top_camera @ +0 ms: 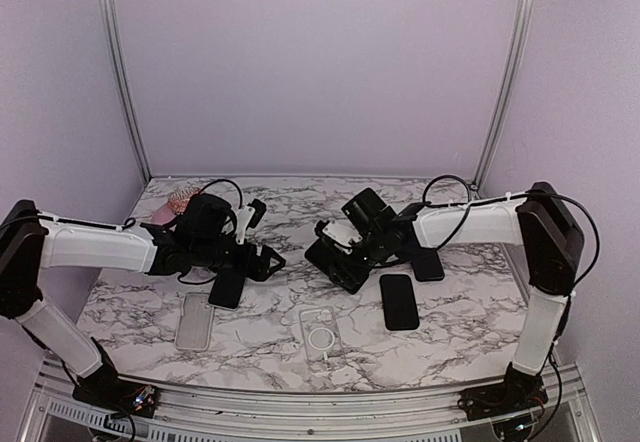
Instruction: Put the phone into the phone case
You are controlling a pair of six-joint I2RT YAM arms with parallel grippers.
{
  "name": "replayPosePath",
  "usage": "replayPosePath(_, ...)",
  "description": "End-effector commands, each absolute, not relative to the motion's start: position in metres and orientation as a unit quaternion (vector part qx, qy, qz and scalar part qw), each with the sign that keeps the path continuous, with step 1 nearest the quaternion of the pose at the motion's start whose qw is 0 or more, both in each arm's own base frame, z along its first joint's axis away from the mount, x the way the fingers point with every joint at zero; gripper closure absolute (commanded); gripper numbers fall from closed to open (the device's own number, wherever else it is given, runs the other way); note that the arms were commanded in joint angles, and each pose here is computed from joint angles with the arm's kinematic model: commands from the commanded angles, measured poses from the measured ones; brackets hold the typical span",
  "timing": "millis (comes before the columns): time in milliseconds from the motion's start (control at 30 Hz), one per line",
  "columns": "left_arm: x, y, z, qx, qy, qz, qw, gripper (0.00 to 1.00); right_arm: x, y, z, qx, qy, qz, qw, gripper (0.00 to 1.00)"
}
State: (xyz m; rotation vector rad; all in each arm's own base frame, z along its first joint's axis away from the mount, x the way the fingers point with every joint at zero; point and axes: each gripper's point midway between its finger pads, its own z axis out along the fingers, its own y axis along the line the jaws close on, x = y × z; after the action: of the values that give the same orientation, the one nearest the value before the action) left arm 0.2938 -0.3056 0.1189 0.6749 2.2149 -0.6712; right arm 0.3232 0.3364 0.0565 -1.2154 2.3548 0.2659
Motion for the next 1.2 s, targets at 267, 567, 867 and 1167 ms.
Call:
replayPosePath(267, 0.322, -0.357, 0.217, 0.148, 0.744, -0.502, 0.415, 0.13, 0.297, 0.385, 0.197, -0.354, 0.768, 0.141, 0.515, 0.73)
replayPosePath(567, 0.302, -0.366, 0.232, 0.177, 0.715, -0.54, 0.408, 0.7, 0.285, 0.401, 0.224, -0.342, 0.751, 0.159, 0.541, 0.75)
replayPosePath(867, 0.284, -0.366, 0.229, 0.214, 0.706, -0.543, 0.401, 1.0, 0.273, 0.394, 0.217, -0.368, 0.753, 0.169, 0.519, 0.46)
replayPosePath(1167, 0.231, -0.383, 0.235, 0.378, 0.666, -0.524, 0.373, 1.0, 0.198, 0.365, 0.23, -0.494, 0.664, 0.437, 0.353, 0.05)
